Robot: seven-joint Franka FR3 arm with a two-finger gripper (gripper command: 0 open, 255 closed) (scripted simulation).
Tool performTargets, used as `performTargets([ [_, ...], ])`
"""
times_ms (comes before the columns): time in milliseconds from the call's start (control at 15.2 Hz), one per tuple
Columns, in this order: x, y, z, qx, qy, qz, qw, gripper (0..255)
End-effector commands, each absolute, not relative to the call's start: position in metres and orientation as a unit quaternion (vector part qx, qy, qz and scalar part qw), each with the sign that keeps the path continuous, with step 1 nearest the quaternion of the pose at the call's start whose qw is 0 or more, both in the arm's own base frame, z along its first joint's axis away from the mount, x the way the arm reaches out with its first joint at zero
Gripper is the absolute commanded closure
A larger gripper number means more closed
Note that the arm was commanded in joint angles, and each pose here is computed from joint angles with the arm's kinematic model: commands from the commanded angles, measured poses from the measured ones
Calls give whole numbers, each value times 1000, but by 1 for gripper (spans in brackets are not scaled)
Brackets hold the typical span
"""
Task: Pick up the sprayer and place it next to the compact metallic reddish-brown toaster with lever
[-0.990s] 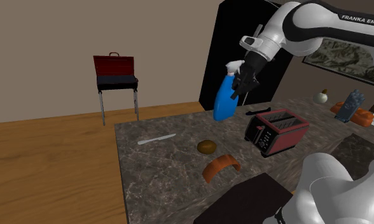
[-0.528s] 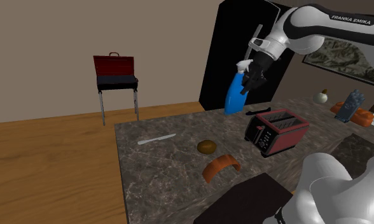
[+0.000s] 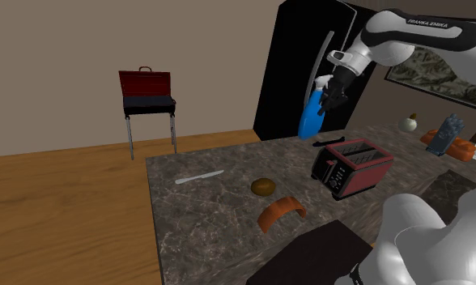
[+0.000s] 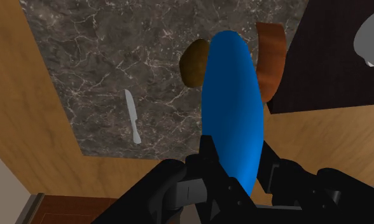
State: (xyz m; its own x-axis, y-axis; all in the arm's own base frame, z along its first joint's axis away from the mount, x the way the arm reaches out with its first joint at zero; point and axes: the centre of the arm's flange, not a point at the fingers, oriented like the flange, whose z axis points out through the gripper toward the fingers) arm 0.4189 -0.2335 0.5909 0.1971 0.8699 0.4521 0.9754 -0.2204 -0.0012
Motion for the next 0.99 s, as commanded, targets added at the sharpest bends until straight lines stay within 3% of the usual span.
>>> performTargets([
  [0, 423, -259, 591, -760, -608, -181, 145, 255],
  [924, 455, -441, 580, -760, -608, -181, 145, 255],
])
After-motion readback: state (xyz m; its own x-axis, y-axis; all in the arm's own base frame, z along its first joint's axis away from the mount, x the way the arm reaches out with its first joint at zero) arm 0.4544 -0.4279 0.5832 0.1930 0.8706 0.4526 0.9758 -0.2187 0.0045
